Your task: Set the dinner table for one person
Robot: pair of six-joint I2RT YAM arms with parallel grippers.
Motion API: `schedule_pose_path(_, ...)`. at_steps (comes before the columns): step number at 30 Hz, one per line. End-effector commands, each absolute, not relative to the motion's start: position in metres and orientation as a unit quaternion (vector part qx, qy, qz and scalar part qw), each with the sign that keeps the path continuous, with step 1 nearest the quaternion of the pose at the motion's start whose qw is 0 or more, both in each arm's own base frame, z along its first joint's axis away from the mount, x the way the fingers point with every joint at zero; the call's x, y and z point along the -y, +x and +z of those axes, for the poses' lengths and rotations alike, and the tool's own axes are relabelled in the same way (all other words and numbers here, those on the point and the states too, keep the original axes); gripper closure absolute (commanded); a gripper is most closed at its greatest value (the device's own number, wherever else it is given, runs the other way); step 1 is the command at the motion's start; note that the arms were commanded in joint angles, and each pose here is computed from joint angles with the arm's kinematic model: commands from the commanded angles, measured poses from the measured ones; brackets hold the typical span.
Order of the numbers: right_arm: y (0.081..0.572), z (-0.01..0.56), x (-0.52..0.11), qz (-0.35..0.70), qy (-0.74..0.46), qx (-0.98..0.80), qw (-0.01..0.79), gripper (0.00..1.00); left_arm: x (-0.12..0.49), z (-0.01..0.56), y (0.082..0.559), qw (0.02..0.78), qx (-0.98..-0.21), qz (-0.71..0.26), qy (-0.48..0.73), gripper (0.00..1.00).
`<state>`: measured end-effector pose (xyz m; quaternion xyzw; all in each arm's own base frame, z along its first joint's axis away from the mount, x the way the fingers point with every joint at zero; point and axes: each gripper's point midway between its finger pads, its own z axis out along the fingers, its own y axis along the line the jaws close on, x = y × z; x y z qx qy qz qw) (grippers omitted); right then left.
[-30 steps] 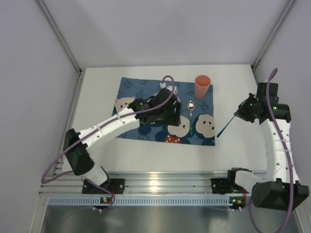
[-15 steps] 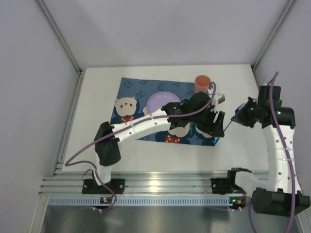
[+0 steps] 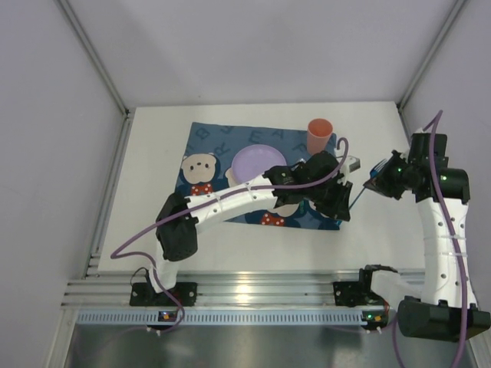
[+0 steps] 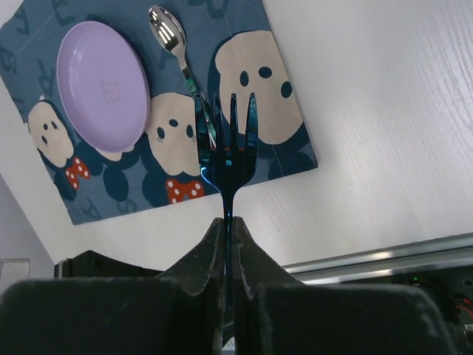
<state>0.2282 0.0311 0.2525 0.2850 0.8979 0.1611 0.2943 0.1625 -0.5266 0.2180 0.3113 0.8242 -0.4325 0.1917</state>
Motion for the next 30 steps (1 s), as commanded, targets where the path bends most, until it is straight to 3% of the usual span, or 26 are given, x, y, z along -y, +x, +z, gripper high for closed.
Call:
schedule_pose_path(1, 0.229, 0.265, -0.038, 0.177, 0.27, -0.895, 0.308, 1.0, 0.542, 0.242, 0.161, 0.219, -0.798, -0.459, 0.323, 0.77)
schedule_pose_path(3, 0.228, 0.262, -0.04, 0.18, 0.268, -0.896, 0.305, 1.0, 0.543, 0.245, 0.161, 0.218, -0.796, -0.463, 0.322, 1.0)
schedule_pose_path(8, 0.23, 0.265, -0.042, 0.186, 0.263, -0.894, 0.31, 0.99, 0.541, 0.242, 0.162, 0.219, -0.799, -0.459, 0.32, 1.0)
schedule_pose_path(9, 0.231, 0.269, -0.042, 0.187, 0.261, -0.893, 0.316, 0.89, 0.538, 0.239, 0.164, 0.221, -0.803, -0.454, 0.317, 1.0)
schedule_pose_path(10, 0.232, 0.273, -0.042, 0.189, 0.26, -0.891, 0.32, 0.51, 0.532, 0.244, 0.165, 0.226, -0.802, -0.454, 0.314, 1.0)
schedule_pose_path(13, 0.233, 0.288, -0.039, 0.184, 0.257, -0.886, 0.34, 0.01, 0.509, 0.237, 0.176, 0.23, -0.813, -0.449, 0.291, 1.0)
schedule_pose_path(19, 0.232, 0.321, -0.028, 0.16, 0.252, -0.876, 0.378, 0.0, 0.412, 0.199, 0.224, 0.227, -0.861, -0.403, 0.21, 1.0)
schedule_pose_path(23, 0.233, 0.327, -0.029, 0.165, 0.247, -0.874, 0.384, 0.0, 0.321, 0.192, 0.286, 0.243, -0.873, -0.408, 0.115, 1.0)
schedule_pose_path(30, 0.232, 0.303, -0.037, 0.18, 0.247, -0.883, 0.356, 0.0, 0.219, 0.187, 0.335, 0.207, -0.821, -0.532, 0.015, 1.0)
